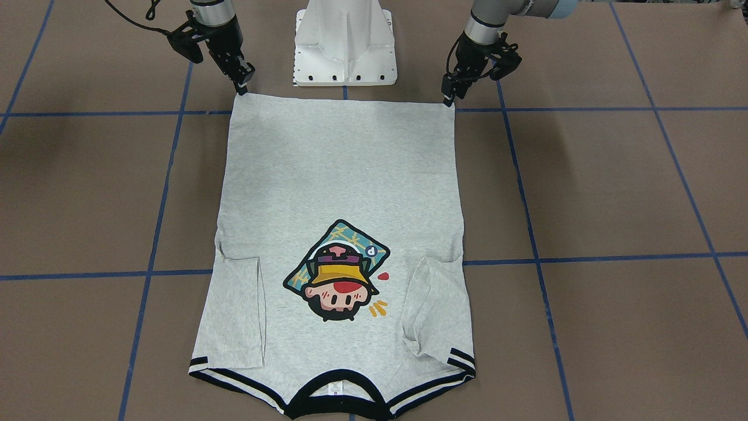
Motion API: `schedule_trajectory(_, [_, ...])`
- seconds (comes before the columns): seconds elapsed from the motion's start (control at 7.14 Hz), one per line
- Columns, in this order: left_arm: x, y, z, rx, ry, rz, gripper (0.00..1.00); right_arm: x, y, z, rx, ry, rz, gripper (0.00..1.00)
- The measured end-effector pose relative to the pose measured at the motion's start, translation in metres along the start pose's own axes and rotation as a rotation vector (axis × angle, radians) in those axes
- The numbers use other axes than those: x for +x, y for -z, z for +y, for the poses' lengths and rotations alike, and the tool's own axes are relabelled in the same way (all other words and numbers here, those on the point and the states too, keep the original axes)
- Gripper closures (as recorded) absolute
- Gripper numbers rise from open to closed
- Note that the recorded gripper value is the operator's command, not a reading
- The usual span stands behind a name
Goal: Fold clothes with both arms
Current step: 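Grasp the two hem corners with both grippers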
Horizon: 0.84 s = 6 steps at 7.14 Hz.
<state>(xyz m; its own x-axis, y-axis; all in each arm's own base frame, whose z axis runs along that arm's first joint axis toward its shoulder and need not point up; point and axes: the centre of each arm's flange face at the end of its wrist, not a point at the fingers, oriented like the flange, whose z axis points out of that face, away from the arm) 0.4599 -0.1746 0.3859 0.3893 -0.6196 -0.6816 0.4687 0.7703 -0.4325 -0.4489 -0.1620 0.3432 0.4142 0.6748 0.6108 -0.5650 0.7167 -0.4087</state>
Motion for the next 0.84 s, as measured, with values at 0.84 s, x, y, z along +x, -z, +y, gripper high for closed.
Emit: schedule_trajectory(0.84, [0.0024,-0.0060,0.0016,0.002,0.001,-0.001,1.00,-0.0009,0.0007,-0.0003,0.000,-0.001,-0.002,1.00])
